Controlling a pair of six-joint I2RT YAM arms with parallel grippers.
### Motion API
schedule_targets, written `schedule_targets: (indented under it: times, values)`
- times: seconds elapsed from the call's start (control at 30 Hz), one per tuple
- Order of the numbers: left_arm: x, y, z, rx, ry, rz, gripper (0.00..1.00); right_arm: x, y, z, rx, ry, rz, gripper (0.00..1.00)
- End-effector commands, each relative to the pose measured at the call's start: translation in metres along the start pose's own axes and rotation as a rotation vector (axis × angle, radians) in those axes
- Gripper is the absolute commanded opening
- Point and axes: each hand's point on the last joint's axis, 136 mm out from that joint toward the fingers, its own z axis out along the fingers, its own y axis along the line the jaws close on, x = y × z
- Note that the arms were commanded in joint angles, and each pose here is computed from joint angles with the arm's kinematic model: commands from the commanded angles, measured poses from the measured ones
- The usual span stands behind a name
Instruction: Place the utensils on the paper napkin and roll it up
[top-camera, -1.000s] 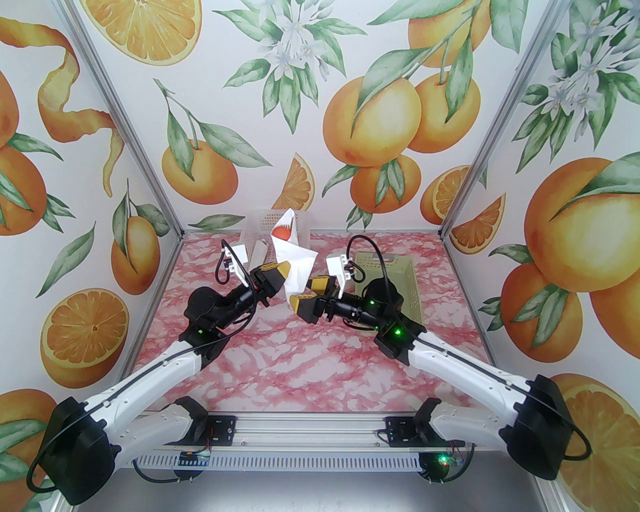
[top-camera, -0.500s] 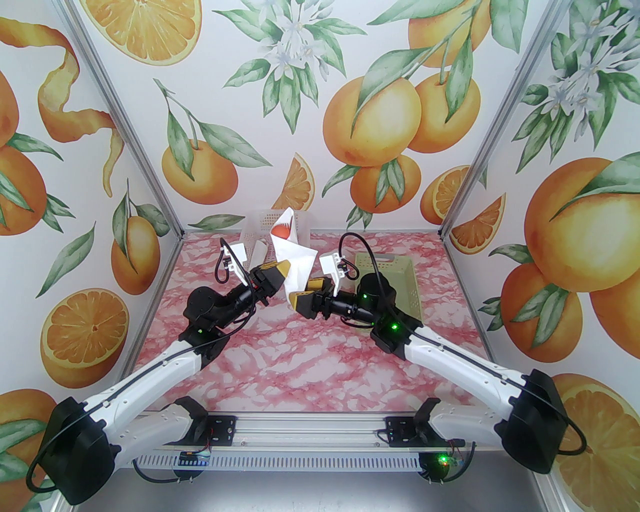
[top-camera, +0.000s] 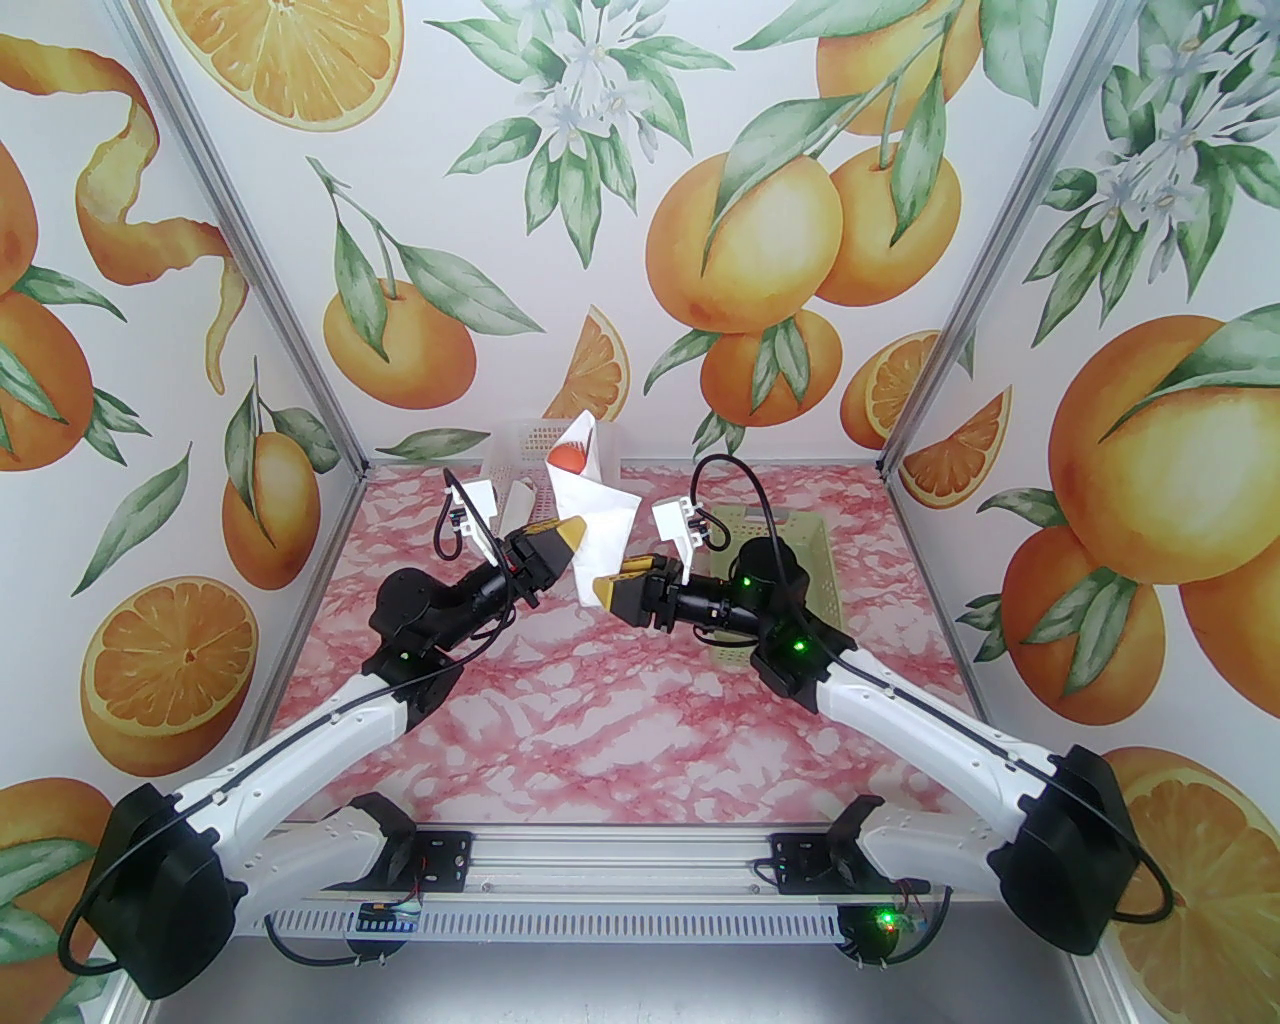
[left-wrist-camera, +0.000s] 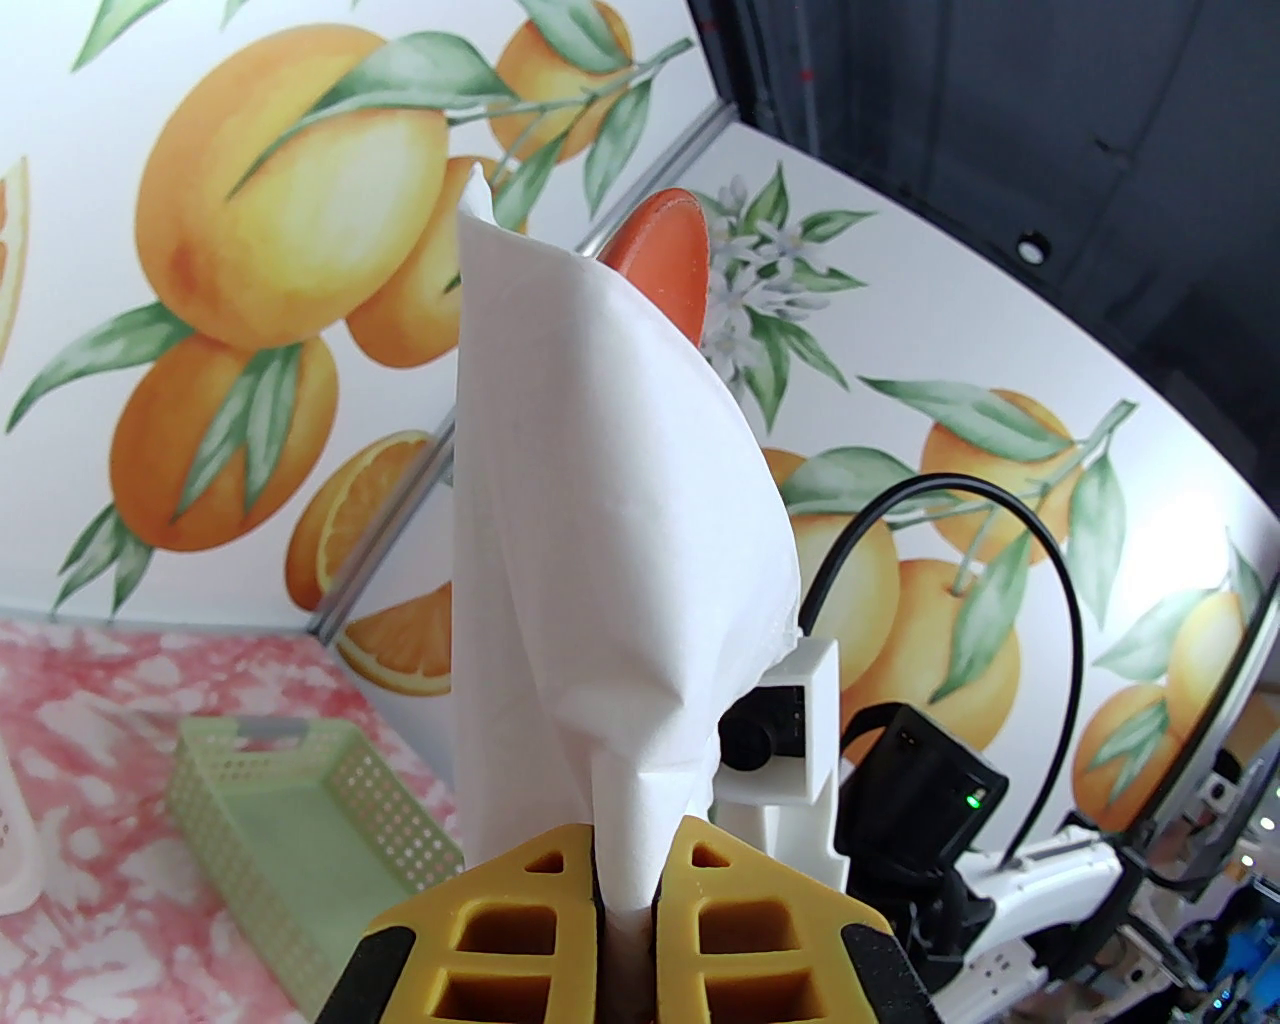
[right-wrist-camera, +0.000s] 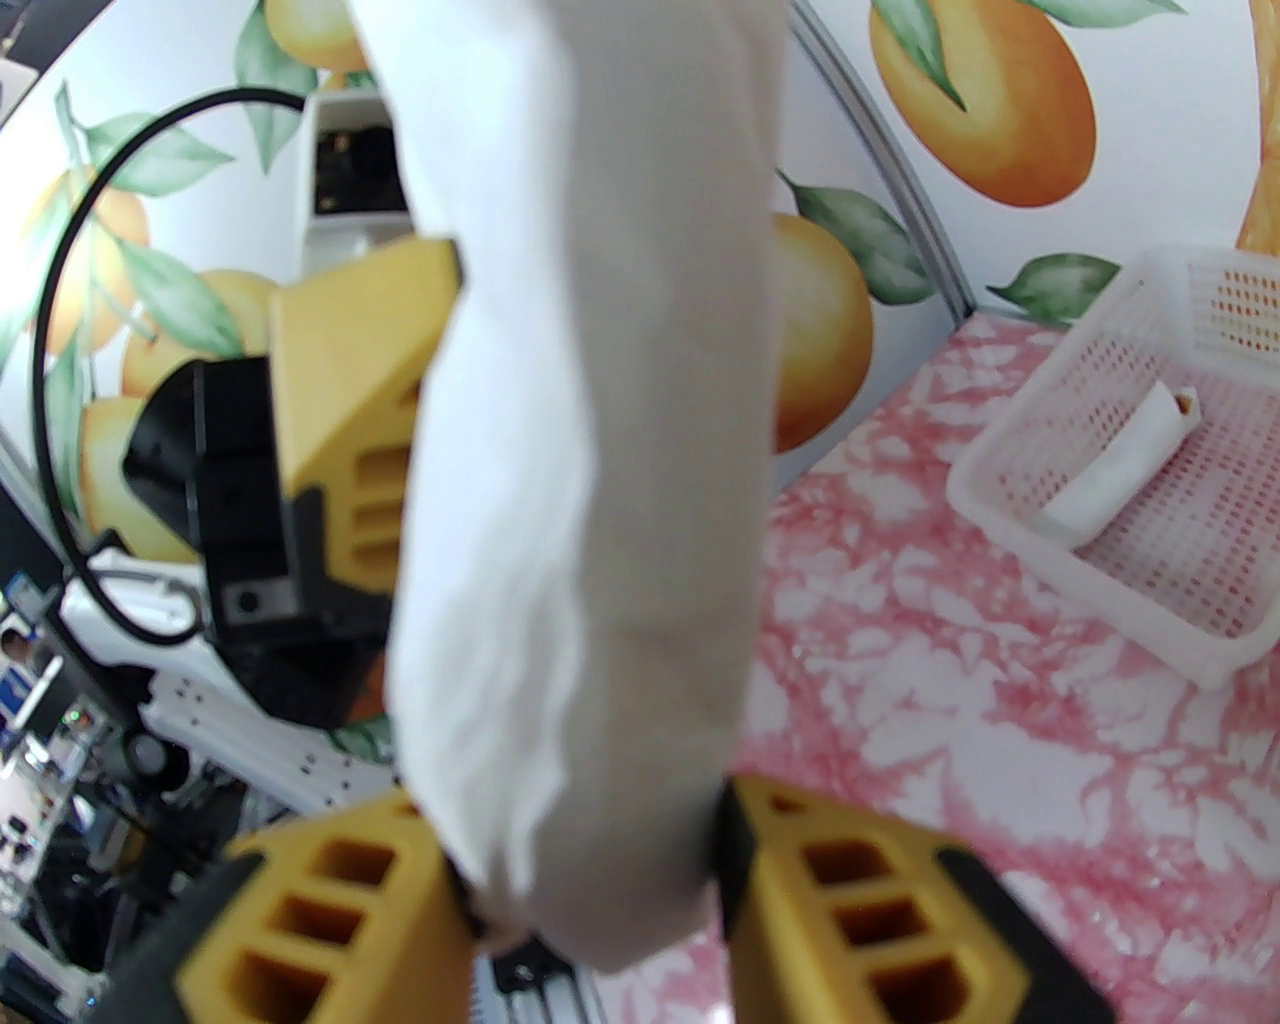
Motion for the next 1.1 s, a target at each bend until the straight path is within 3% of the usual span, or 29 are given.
schedule_targets:
  times: [0.0,0.37,0.6,0.77,1.07]
  values:
    - [-0.020,-0.028,0.006,0.102,-0.043,0.022,0.00,-0.003,0.012,-0.006,-0.050,-0.006,-0.007,0.39]
    - [-0.013,-0.027,0.008,0.135,0.006,0.002,0.02,0.002,0.013,-0.011,-0.056,0.020,0.001,0.14]
    - [-0.005,-0.019,0.000,0.098,0.059,0.038,0.32,0.010,0.006,-0.016,0.012,0.060,-0.023,0.00]
    - [-0.001,-0.018,-0.009,0.067,0.096,0.066,0.66,0.014,0.003,-0.019,0.045,0.085,-0.039,0.00]
    - [0.021,0.002,-0.026,-0.025,0.146,0.016,0.84,0.014,0.009,-0.020,0.037,0.085,-0.068,0.00]
